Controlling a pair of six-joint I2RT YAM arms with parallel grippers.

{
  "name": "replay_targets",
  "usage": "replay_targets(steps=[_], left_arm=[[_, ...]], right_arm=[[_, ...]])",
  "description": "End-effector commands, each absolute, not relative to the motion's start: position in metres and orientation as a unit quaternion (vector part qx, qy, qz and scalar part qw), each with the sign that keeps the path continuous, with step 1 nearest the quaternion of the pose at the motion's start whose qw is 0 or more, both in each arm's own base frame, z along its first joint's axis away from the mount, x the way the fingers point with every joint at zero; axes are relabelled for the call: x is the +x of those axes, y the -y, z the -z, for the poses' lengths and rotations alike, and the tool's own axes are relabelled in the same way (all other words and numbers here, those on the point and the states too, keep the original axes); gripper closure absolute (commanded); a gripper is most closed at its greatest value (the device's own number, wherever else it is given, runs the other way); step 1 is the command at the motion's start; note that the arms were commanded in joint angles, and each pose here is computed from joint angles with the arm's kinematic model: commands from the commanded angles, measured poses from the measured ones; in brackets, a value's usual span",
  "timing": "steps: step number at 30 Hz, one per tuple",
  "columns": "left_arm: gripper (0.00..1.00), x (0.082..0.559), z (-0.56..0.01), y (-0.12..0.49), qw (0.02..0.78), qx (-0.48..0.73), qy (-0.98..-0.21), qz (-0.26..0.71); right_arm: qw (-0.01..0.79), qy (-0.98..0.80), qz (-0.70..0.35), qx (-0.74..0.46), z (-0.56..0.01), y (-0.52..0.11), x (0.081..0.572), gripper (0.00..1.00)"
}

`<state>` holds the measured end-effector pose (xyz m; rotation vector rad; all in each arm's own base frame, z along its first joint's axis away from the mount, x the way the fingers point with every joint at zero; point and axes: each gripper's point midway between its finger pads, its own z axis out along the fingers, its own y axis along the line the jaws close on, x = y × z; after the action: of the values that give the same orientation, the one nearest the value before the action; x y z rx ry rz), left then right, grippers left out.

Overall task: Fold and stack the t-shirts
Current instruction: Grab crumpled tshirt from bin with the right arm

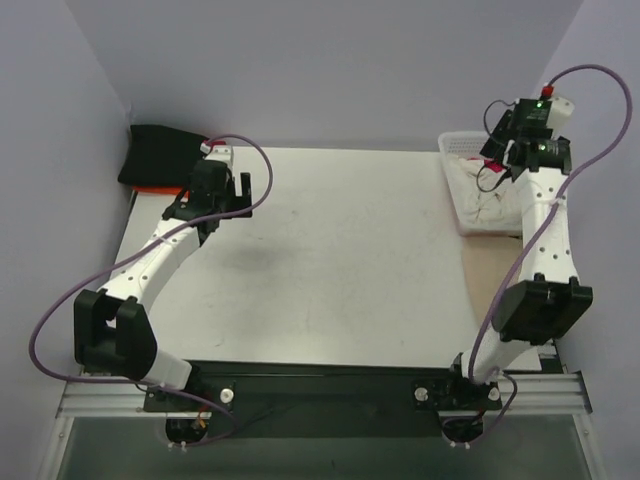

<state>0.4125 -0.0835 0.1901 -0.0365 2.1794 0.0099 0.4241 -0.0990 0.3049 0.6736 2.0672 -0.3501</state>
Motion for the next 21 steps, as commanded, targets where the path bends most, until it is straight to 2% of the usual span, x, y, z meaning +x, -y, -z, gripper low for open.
replay_targets(steps=[1, 7, 10, 21], left_arm=[[0.03, 0.415, -0.214, 0.086, 0.484, -0.022, -0.875, 0.004], [0.03, 0.408, -0.217, 0.085, 0.490, -0.034, -0.871, 0.015], [0.03, 0.404, -0.216, 0.086, 0.490, -0.041, -0.870, 0.022], [0.03, 0.401, -0.210, 0.086, 0.485, -0.047, -0.873, 0.023]], right_arm=[[0.380, -0.868, 0.064, 0.313, -0.269, 0.101, 0.435, 0.22], [0.312, -0.884, -0.014, 0.347, -0.222, 0.102, 0.448, 0.25], [0.296, -0.889, -0.015, 0.348, -0.206, 0.105, 0.451, 0.28], [0.254, -0.906, -0.026, 0.337, -0.166, 0.103, 0.466, 0.27]])
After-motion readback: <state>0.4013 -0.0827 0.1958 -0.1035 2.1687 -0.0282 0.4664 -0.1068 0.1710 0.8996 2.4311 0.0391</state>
